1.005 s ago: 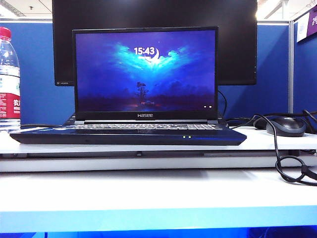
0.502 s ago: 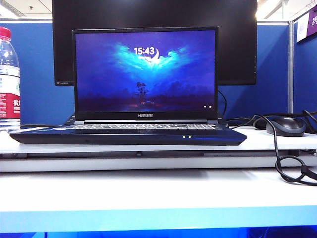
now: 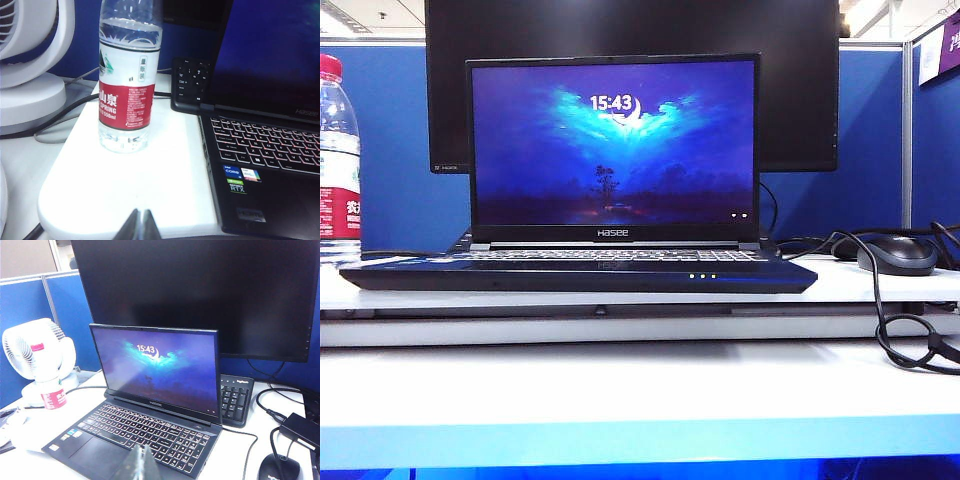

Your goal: Open the lid of the black laptop.

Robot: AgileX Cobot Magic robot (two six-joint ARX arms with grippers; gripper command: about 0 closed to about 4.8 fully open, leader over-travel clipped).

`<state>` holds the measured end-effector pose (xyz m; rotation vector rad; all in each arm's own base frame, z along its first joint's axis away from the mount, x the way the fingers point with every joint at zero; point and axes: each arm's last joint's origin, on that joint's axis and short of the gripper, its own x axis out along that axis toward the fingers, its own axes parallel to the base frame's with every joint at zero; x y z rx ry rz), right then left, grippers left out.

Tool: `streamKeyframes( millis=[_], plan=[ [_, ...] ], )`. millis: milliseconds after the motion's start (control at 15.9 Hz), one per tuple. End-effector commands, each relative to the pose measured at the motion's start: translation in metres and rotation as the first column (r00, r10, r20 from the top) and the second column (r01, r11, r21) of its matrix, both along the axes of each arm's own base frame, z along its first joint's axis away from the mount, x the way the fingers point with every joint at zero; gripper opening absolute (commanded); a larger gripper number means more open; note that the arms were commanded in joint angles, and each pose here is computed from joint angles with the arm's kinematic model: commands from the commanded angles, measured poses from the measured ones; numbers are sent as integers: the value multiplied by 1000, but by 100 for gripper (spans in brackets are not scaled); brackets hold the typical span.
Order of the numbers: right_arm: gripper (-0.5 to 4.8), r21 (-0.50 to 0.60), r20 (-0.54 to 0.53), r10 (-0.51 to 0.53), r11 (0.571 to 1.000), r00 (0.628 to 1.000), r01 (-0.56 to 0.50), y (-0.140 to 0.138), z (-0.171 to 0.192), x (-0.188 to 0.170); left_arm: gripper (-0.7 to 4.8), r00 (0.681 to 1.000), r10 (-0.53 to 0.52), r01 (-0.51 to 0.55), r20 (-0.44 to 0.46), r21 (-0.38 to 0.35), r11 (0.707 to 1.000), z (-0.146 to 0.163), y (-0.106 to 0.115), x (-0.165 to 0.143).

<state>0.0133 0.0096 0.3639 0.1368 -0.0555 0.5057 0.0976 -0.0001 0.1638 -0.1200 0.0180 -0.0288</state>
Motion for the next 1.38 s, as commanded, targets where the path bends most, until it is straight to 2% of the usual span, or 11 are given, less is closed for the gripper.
streamKeyframes(
  millis=[63,440,502,565,628,691,816,1005,1193,1319,1382],
  plan=[
    [12,9,16,2,1000,1000,-2,0,2,-1,22,1000,-2,2,13,8,1000,1,0,0],
    [13,-15,7,-9,1000,1000,9,0,0,0,22,1000,-2,2,13,8,1000,1,0,0],
    [12,-37,55,-49,998,997,51,1,-2,6,21,1000,-2,2,13,8,1000,1,0,0],
    [12,-26,101,-135,990,986,138,3,-10,19,21,1000,-2,2,13,8,1000,1,0,0],
    [12,6,125,-236,971,964,237,5,-24,34,21,1000,-2,2,13,8,1000,1,0,0],
    [13,24,140,-281,960,949,280,7,-37,46,21,1000,-2,2,12,8,1000,1,0,0],
    [12,39,147,-309,951,940,307,10,-66,64,21,1000,-2,2,11,8,1000,1,0,0],
    [13,14,90,-339,941,937,339,11,-111,81,21,1000,-2,2,7,8,1000,1,0,0],
    [13,-5,87,-388,921,917,390,0,-129,80,22,1000,-2,2,7,8,1000,1,0,0],
    [13,6,107,-493,869,863,495,-11,-138,73,21,1000,-2,2,7,8,1000,1,0,0],
    [12,6,107,-514,857,851,516,-13,-140,71,22,1000,-2,2,7,8,1000,1,0,0]
  ],
)
